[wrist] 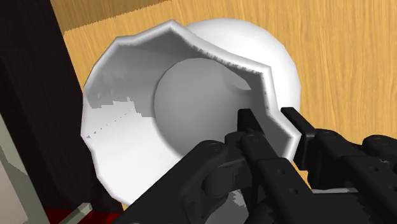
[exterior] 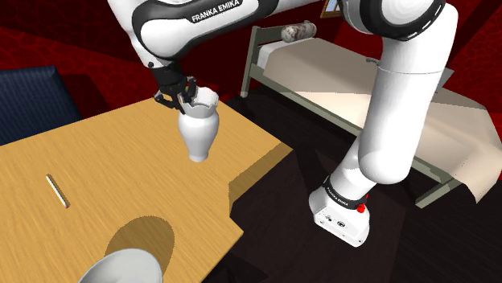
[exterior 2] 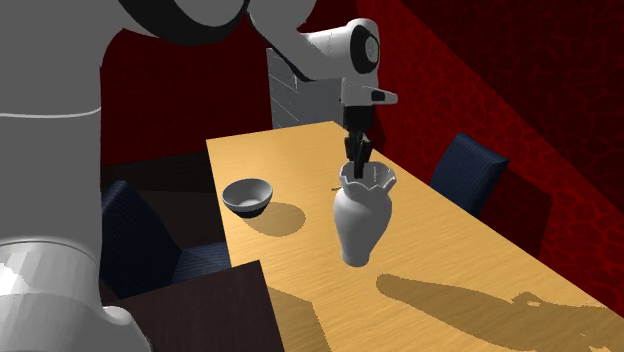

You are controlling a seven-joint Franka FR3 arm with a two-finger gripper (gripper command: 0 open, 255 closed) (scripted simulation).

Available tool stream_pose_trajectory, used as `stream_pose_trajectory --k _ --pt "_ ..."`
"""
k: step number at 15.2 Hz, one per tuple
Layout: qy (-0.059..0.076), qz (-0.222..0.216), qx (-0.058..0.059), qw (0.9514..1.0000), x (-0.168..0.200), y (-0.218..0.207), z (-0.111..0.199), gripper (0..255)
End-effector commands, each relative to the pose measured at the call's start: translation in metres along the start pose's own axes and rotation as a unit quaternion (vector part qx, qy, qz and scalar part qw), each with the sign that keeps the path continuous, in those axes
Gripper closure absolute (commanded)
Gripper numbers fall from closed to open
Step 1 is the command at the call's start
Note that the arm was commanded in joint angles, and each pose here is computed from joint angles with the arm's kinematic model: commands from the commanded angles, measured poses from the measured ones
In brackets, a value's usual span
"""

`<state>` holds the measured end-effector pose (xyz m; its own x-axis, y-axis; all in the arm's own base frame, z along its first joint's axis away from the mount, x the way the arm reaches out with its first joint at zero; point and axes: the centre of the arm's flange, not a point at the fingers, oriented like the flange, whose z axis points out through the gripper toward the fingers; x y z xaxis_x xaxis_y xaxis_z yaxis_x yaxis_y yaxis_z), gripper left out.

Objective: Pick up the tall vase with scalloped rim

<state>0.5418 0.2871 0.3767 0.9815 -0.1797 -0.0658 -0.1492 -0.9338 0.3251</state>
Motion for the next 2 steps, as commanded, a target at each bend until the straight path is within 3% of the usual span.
stream_pose_trajectory --k 1,2 --pt "0.0 0.0 0.0 1.0 0.0 0.0015 -0.0063 255" --pt "0.0 0.0 0.0 1.0 0.0 0.0014 -0.0063 255"
